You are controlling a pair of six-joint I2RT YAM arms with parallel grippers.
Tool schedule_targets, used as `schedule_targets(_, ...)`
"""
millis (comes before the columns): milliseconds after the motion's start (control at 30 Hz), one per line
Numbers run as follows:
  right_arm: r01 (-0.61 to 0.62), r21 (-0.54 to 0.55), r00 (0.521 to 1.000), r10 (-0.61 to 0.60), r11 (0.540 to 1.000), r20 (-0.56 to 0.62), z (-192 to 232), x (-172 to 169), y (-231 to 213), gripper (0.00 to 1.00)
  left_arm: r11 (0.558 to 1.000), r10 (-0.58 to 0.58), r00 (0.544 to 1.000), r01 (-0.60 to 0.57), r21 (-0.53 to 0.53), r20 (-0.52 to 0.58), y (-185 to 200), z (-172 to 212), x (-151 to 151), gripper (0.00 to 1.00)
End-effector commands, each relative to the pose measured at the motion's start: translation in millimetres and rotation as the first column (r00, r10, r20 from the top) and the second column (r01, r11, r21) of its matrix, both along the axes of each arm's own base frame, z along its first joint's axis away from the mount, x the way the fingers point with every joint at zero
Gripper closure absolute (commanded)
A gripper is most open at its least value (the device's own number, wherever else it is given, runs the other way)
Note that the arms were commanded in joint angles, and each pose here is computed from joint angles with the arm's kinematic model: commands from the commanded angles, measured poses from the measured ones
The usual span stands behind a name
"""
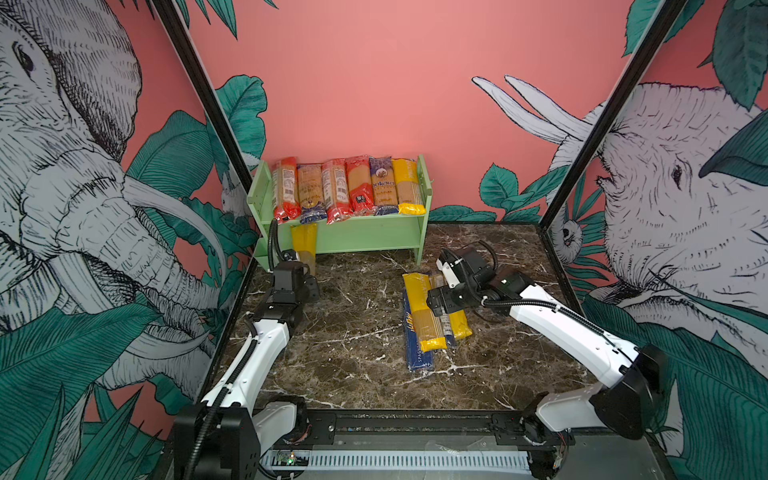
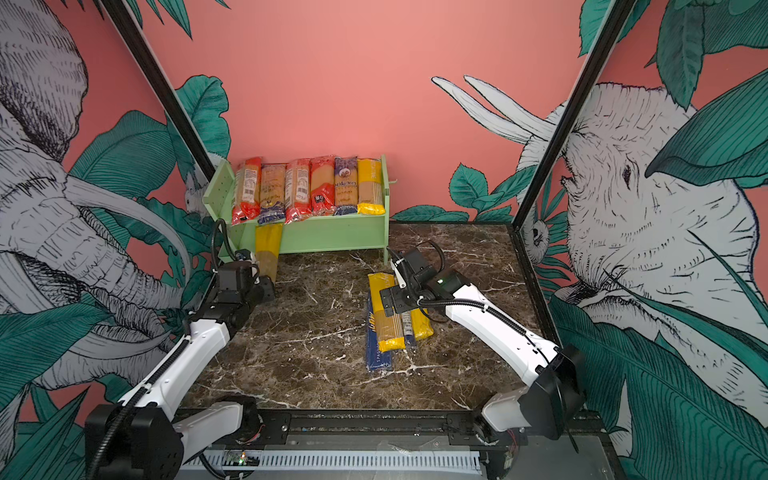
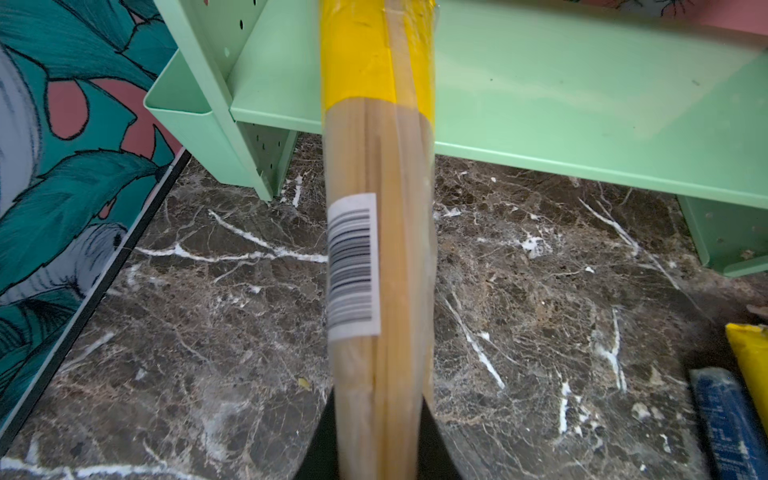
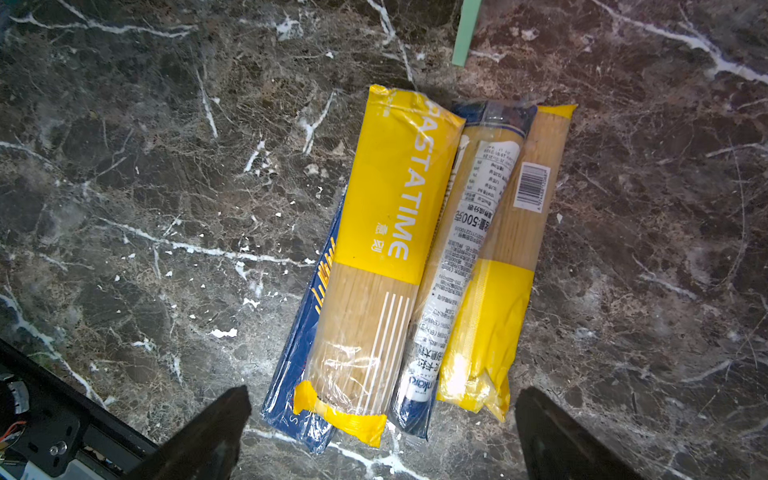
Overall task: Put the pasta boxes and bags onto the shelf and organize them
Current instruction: 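Lift the yellow pack upright with the left gripper toward the shelf, then set the yellow pack upright on the lower shelf tier, open left gripper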
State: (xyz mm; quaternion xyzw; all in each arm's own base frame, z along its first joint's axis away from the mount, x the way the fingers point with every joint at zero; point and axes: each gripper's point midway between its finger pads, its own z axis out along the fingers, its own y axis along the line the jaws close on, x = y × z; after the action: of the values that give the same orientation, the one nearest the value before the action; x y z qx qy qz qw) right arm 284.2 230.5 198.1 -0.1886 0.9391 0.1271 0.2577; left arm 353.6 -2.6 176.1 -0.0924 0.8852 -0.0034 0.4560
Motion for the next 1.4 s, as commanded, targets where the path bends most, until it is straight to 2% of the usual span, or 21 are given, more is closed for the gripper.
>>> schedule_targets(0,-0.013,0.054,0.999,0.010,0.998,0.053,21,13,9,0.01,1.000,-0.001,0.945,-0.001,0.007,0.326,9,93,39,1.00)
schedule_targets(400,0.002,0.053,0.999,-0.004,0.999,0.040,12,25,7,0.01,0.998,-0.037,0.939,0.015,0.068,0.343,16,102,75,1.00)
schedule_targets(1200,0.007,0.012,0.997,-0.008,1.000,0.074,28,29,-13,0.01,0.994,0.000,0.947,-0.035,0.104,0.321,45,92,111,1.00)
schedule_targets(1233,0.005,0.011,0.997,-0.006,1.000,0.075,28,29,-13,0.01,0.994,0.003,0.947,-0.038,0.103,0.321,47,92,112,0.97)
schedule_targets(1367,0.002,0.014,0.997,-0.003,1.000,0.075,30,30,-12,0.01,0.993,0.011,0.949,-0.047,0.107,0.314,51,92,113,0.68)
